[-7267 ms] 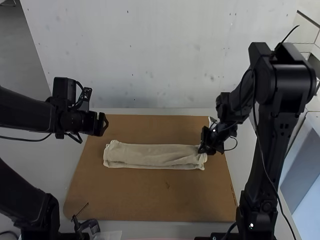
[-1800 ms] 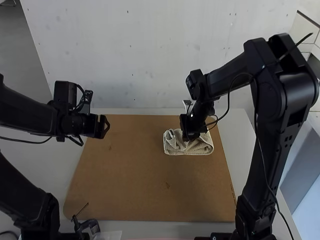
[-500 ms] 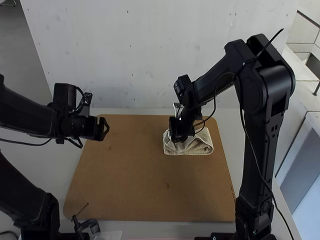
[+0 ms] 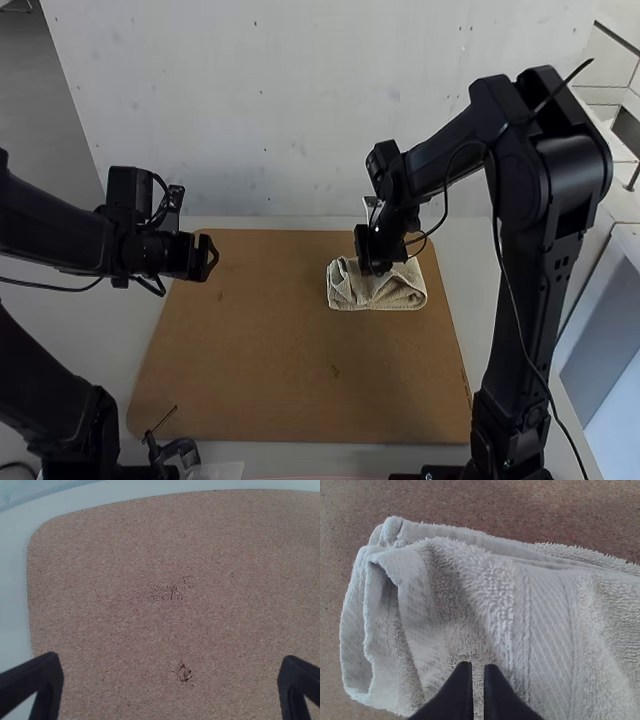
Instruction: Fold the towel.
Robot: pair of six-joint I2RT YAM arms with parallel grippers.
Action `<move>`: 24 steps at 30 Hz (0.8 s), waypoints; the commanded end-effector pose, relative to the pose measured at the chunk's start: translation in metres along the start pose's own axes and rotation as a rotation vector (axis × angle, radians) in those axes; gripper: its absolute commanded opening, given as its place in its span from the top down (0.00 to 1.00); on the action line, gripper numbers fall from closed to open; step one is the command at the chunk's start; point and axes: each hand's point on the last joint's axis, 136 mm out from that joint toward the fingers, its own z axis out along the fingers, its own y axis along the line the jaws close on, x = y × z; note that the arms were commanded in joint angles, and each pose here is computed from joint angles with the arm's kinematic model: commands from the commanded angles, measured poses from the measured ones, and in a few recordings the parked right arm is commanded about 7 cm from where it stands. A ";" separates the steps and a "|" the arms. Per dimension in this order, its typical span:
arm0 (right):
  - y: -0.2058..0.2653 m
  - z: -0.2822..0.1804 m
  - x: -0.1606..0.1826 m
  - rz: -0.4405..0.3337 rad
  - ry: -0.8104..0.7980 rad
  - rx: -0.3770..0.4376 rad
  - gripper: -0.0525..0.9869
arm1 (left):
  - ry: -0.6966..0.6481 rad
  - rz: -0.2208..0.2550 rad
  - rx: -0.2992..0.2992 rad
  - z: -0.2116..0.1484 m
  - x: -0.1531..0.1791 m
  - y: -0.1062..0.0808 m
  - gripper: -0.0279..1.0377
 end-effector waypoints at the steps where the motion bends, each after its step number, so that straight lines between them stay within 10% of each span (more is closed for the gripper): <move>1: 0.000 0.023 0.027 -0.045 0.081 0.053 0.93 | -0.023 -0.011 0.009 -0.004 -0.006 0.001 0.08; 24: 0.071 0.035 -0.006 0.032 -0.023 -0.163 0.93 | -0.023 -0.018 0.008 -0.004 -0.006 0.002 0.08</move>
